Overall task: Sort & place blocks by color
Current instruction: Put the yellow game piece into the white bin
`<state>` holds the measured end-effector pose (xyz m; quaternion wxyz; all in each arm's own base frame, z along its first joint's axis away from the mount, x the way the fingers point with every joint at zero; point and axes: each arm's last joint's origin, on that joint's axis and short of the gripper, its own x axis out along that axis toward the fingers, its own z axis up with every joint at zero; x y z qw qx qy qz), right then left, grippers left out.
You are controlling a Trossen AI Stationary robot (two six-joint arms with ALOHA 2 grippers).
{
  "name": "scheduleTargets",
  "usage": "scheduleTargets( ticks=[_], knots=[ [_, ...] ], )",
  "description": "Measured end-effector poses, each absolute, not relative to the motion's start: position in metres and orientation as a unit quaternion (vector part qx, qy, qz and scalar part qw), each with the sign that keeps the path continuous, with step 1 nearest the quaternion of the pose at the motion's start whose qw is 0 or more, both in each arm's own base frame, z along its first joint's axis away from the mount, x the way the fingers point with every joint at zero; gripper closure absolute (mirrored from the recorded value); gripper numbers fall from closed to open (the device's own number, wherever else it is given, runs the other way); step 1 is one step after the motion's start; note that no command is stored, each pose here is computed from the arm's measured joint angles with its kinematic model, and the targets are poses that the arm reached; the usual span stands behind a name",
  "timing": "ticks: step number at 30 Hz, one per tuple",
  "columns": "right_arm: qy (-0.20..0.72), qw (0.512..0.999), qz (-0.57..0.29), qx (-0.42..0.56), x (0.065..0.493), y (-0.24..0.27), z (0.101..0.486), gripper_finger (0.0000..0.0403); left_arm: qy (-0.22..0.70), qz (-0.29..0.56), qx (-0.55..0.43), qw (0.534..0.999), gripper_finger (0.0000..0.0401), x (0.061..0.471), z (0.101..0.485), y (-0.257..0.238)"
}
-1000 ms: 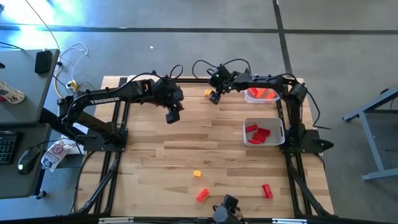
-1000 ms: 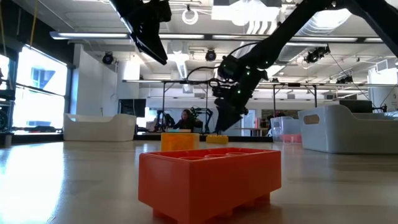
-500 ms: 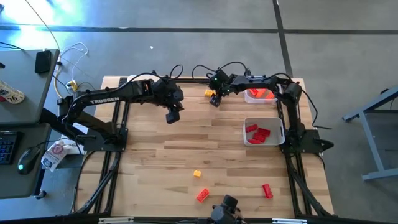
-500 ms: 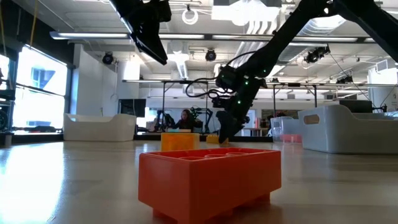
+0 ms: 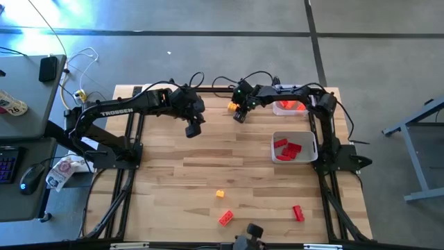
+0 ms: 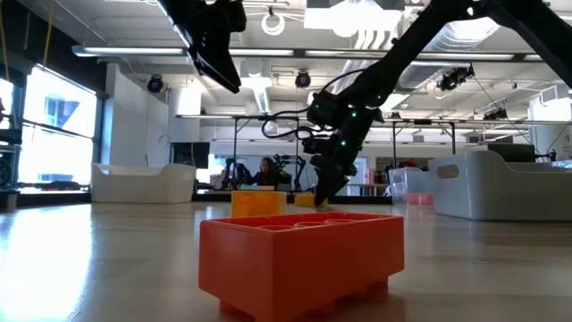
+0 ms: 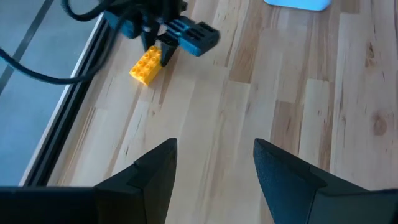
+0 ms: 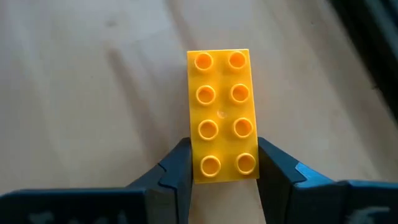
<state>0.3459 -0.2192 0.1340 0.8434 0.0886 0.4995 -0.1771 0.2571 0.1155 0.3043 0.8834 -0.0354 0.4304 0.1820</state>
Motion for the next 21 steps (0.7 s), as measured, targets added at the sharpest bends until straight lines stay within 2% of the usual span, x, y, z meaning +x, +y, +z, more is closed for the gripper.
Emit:
scheduleTargets(
  ticks=[9, 17, 21],
  knots=[
    [0.516, 0.842, -0.148, 0.05, 0.354, -0.183, 0.158, 0.0292, 0.422, 0.211, -0.09, 0.877, 0.0201, 0.255, 0.304, 0.12],
    [0.499, 0.853, -0.153, -0.005, 0.358, -0.148, 0.196, 0.0292, 0.41, 0.261, -0.134, 0.863, 0.0201, 0.241, 0.304, 0.145],
    [0.477, 0.866, -0.147, -0.037, 0.358, -0.13, 0.218, 0.0292, 0.396, 0.247, -0.174, 0.867, 0.0201, 0.235, 0.304, 0.156]
  ],
)
